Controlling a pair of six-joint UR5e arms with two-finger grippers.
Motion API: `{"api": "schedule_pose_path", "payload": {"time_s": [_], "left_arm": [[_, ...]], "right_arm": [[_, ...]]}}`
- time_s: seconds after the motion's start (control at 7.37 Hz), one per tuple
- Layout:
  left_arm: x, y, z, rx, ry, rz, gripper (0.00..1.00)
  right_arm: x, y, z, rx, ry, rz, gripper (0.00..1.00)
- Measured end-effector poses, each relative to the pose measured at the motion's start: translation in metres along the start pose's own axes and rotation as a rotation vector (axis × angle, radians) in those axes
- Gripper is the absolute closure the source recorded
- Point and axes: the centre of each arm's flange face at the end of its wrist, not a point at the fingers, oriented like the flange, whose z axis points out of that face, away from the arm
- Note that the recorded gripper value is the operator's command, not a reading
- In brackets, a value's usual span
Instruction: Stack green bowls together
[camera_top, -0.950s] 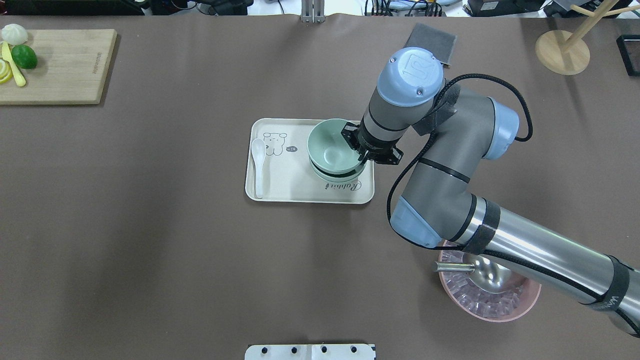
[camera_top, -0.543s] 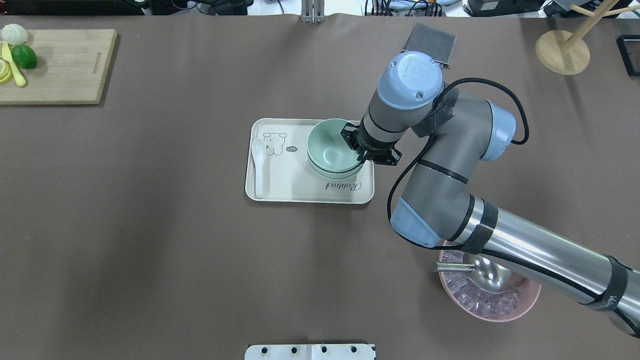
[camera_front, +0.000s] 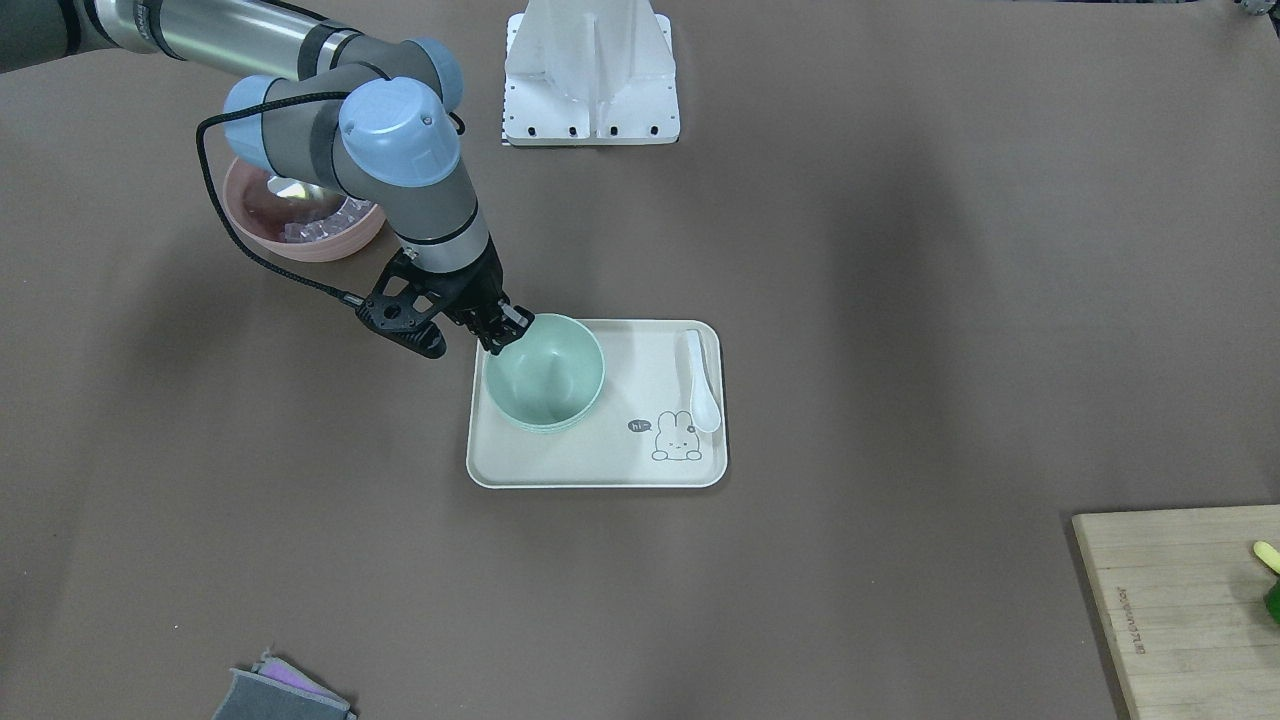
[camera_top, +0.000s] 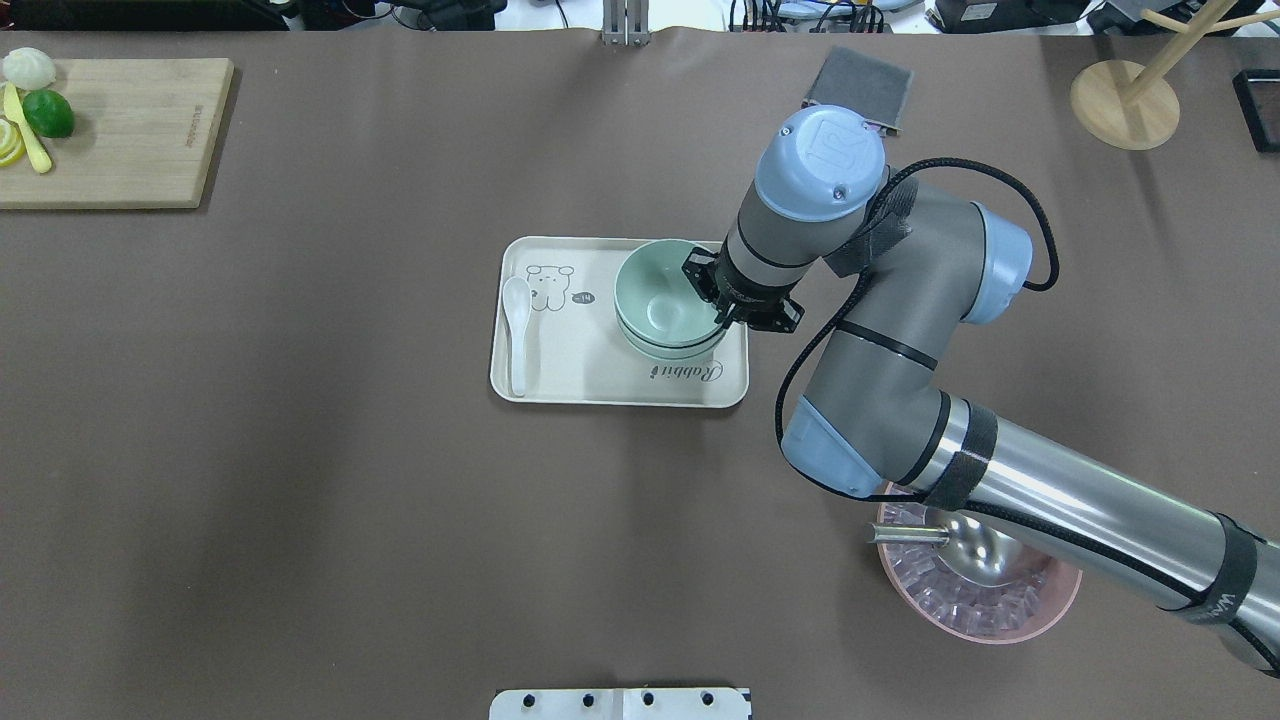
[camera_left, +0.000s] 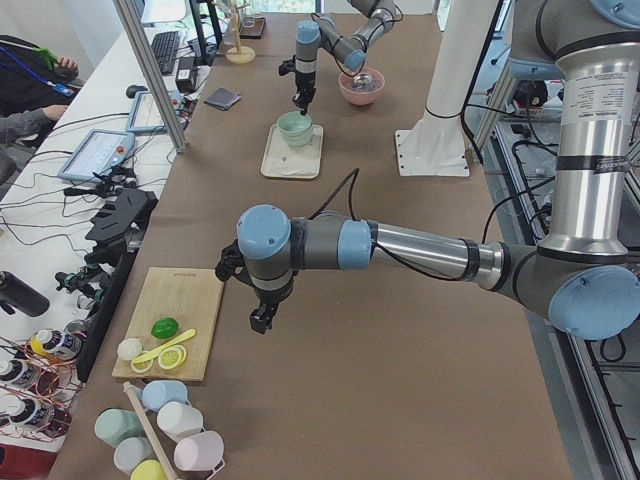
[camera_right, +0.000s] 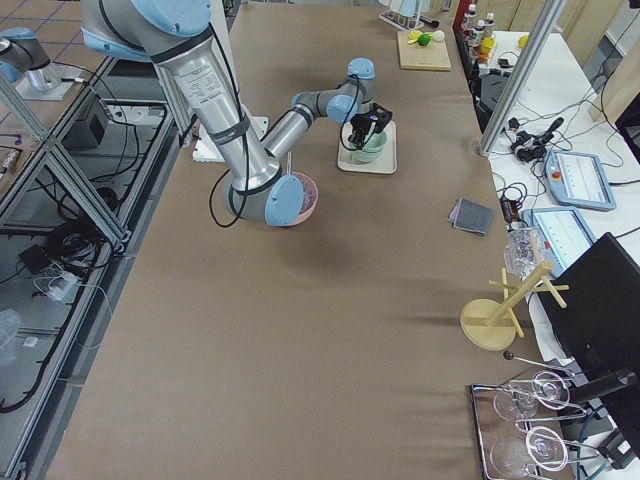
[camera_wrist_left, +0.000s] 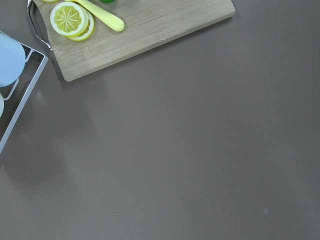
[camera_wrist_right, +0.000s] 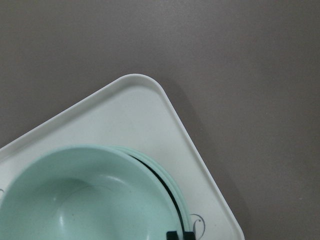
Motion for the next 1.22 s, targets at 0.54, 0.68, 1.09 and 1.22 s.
{"api": "schedule_pose_path", "payload": {"time_s": [0.54, 0.68, 1.09, 1.22], "left_arm": [[-0.0003, 0.0003, 0.0004, -0.001, 0.001, -0.002, 0.02], [-0.0003, 0.0003, 0.0004, -0.002, 0.002, -0.003, 0.02], [-0.0003, 0.0003, 0.0007, -0.002, 0.002, -0.002, 0.02], [-0.0003, 0.0003, 0.0010, -0.003, 0.002, -0.002, 0.02]], "right_arm": [[0.0037, -0.0002, 0.0017, -0.001, 0.009, 0.002, 1.00], [0.0035, 0.0000, 0.0017, 0.000, 0.012, 0.003, 1.00], [0.0027, 0.0007, 0.0014, 0.001, 0.014, 0.001, 1.00], [0.0026, 0.0014, 0.0017, 0.000, 0.013, -0.004, 1.00]]}}
